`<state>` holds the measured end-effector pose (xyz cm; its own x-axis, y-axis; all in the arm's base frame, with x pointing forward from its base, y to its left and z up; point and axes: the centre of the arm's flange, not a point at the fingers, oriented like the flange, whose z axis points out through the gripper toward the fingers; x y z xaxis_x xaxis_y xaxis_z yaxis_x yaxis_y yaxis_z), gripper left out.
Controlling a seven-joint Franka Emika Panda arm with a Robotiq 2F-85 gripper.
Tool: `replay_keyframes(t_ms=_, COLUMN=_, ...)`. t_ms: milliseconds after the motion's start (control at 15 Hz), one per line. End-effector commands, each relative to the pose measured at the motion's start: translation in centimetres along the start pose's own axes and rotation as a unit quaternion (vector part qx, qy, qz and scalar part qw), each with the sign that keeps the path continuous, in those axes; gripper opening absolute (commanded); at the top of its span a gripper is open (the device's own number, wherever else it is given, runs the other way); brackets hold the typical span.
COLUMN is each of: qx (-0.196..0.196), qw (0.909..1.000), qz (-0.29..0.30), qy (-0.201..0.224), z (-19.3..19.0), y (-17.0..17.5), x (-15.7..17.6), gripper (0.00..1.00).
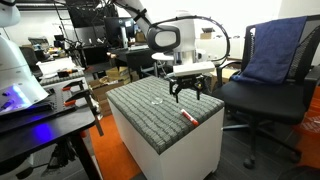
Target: Put the red marker inside the glass
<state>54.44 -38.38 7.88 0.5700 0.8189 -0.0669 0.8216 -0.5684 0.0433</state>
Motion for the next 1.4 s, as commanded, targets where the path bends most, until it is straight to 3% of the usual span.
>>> replay_keyframes(t_ms=0, qx=0.001, qw=0.9998, qz=-0.012, qy=-0.016, z=1.2, y=2.0, x=-0.3, gripper=1.0)
replay_keyframes(t_ms=533, qx=0.018, qw=0.9988, qz=-0.039, qy=-0.022, z=4.3, y=3.6, x=0.7, gripper=1.0)
replay_keyframes(t_ms=1333, qx=0.075, qw=0.9951, qz=-0.064, qy=-0.014, z=7.4, y=4.5, x=3.1, gripper=1.0)
